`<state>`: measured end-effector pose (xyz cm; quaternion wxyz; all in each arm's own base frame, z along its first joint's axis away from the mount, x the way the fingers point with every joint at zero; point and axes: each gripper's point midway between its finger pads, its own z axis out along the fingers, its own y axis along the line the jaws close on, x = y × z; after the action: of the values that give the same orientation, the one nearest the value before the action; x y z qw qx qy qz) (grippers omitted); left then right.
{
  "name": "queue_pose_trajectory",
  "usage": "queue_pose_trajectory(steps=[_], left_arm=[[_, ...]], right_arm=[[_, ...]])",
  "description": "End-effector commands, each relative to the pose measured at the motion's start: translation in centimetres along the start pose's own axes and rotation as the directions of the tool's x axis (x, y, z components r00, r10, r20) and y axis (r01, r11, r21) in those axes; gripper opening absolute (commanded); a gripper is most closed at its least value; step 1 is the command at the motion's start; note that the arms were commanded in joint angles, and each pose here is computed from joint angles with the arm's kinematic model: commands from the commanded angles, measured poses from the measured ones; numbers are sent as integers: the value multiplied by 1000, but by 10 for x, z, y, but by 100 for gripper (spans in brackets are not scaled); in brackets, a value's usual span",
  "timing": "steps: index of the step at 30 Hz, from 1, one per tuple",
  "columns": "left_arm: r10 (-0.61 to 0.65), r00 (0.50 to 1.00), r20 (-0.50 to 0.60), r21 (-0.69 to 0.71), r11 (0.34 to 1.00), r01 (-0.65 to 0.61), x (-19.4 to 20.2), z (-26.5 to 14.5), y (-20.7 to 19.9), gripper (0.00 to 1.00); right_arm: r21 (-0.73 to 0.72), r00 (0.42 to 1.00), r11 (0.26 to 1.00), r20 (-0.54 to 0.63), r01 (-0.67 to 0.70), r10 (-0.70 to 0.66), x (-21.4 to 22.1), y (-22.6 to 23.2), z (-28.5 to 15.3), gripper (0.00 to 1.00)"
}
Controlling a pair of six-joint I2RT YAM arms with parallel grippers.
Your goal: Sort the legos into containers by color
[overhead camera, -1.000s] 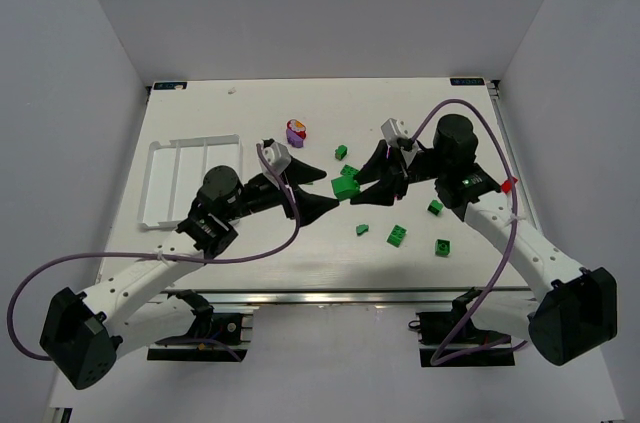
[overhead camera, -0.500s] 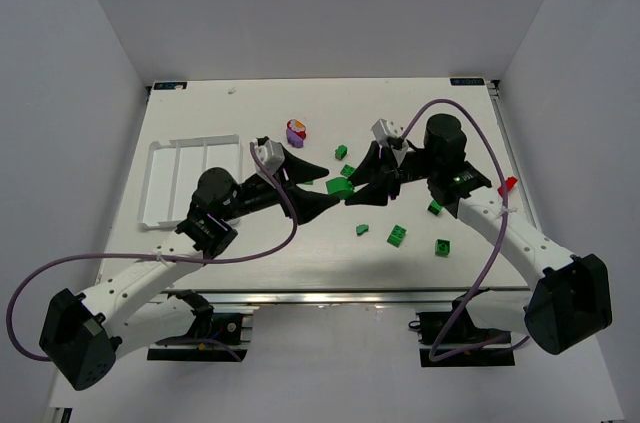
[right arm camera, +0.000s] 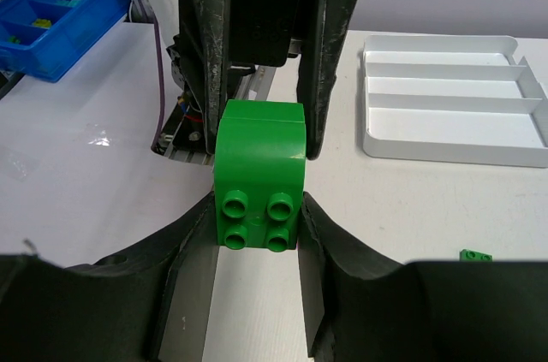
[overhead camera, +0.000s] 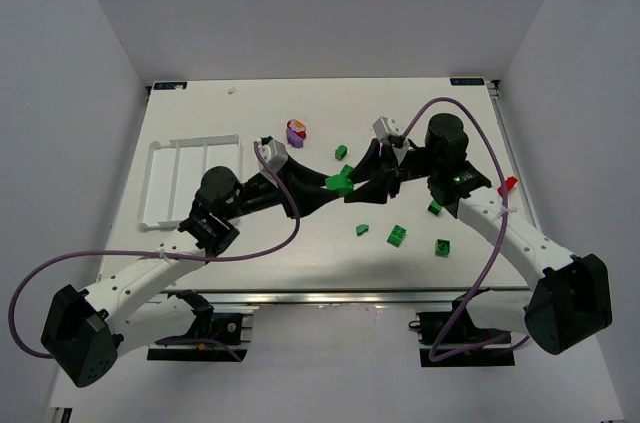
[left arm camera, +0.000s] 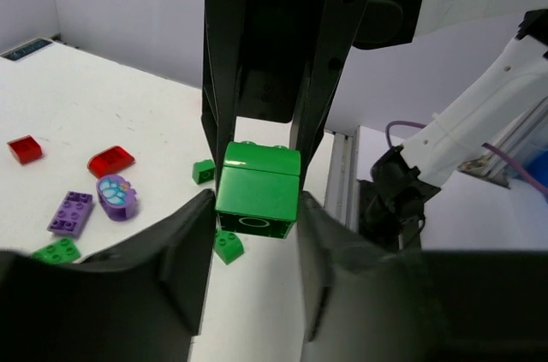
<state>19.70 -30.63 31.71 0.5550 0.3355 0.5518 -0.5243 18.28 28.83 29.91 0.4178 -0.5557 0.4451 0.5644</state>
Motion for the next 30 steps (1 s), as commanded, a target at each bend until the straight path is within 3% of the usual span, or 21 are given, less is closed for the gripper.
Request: queue_pose_trajectory(steps=[1, 5, 7, 8, 25, 27, 29, 30], left_arm=[[10, 1000, -1, 18, 1000, -10, -2, 1, -4, 46], [10, 1000, -2, 20, 1000, -10, -1, 1, -4, 21], [11, 1000, -1, 18, 1000, -11, -2, 1, -4, 3], [14, 1000, 1, 11, 1000, -14, -3, 1, -3, 0], [52, 995, -83, -179, 982, -67, 17, -43, 28, 0], [26, 994, -104, -269, 962, -53, 23, -54, 43, 0], [-9, 995, -96, -453, 891, -36, 17, -68, 74, 0], [-96, 986, -133, -570, 822, 3, 32, -86, 97, 0]], right_arm=[[-3, 999, 999, 14, 45, -45, -10, -1, 2, 0], [-5, 999, 999, 13, 42, -42, -9, 0, 2, 0], [-3, 999, 999, 13, 40, -40, -8, 0, 2, 0], [-3, 999, 999, 13, 40, -40, -8, -1, 2, 0], [69, 998, 996, 26, 54, -56, -19, -10, -15, 0], [89, 998, 994, 19, 65, -67, -18, -14, -16, 0], [133, 999, 990, -9, 50, -49, -8, -21, -18, 0], [153, 996, 984, -25, 87, -84, -7, -25, -19, 0]])
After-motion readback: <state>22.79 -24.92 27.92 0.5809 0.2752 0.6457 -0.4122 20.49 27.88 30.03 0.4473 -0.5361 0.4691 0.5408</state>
